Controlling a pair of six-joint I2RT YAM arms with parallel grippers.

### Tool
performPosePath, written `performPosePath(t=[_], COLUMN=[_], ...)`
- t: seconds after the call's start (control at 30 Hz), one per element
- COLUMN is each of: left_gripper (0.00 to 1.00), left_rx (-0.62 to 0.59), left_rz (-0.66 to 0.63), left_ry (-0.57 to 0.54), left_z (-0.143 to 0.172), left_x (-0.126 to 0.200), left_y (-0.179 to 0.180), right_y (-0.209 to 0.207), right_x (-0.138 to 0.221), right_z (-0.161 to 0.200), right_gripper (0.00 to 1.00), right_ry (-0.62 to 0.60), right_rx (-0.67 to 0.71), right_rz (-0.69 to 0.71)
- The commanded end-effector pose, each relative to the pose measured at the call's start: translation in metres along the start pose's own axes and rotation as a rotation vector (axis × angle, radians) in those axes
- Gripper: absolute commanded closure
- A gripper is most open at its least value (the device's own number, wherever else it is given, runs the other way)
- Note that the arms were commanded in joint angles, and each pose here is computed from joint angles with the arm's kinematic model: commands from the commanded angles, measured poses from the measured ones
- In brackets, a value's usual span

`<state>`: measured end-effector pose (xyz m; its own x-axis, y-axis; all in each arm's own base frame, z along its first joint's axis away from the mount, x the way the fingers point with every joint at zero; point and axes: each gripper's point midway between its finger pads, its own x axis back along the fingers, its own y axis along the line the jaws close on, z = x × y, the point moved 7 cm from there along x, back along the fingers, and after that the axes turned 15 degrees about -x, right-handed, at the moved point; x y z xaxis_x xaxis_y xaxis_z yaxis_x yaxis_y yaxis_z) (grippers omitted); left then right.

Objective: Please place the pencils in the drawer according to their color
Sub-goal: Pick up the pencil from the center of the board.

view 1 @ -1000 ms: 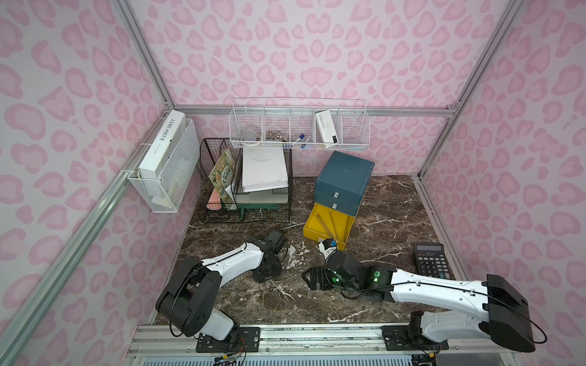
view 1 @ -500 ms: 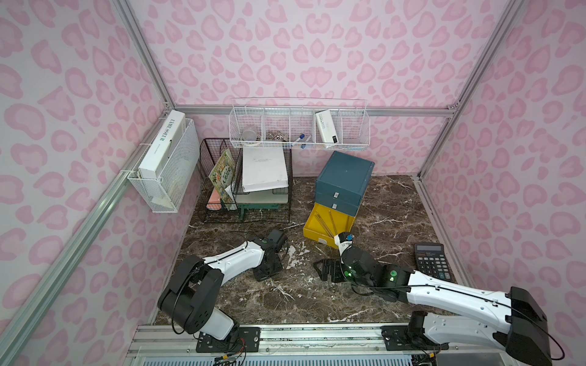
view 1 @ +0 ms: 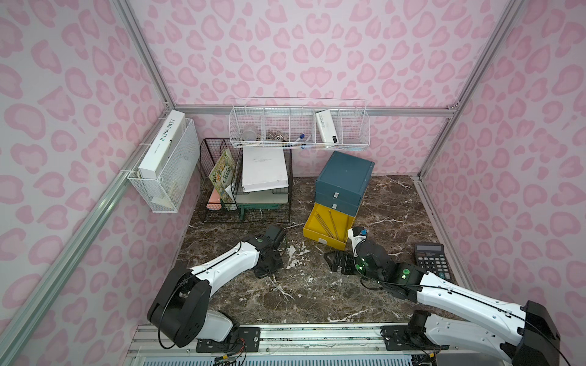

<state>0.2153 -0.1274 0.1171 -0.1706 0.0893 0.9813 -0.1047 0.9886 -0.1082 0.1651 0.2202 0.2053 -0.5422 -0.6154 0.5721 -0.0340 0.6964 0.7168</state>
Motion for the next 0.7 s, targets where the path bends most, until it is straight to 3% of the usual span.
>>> performPosePath(t=[0.0, 0.27, 0.67], left_gripper=[1.00, 1.00, 1.00], left_rx=[-0.007, -0.025, -0.072], left_rz=[0.011, 0.084, 0.187], left_ry=[0.010, -0.059, -0.148], left_z=[0.002, -0.010, -0.046], left_x=[0.010, 0.035, 0.056], left_y=[-0.002, -0.025, -0.091], right_y=[0.002, 0.003, -0.010], right_x=[0.002, 0.008, 0.025], right_z=[-0.005, -0.020, -0.046], right_gripper=[0.00, 0.00, 0.00], right_ry=[-0.002, -0.032, -0.100], right_rx=[-0.025, -0.058, -0.100], right_rz=[-0.033, -0.060, -0.052])
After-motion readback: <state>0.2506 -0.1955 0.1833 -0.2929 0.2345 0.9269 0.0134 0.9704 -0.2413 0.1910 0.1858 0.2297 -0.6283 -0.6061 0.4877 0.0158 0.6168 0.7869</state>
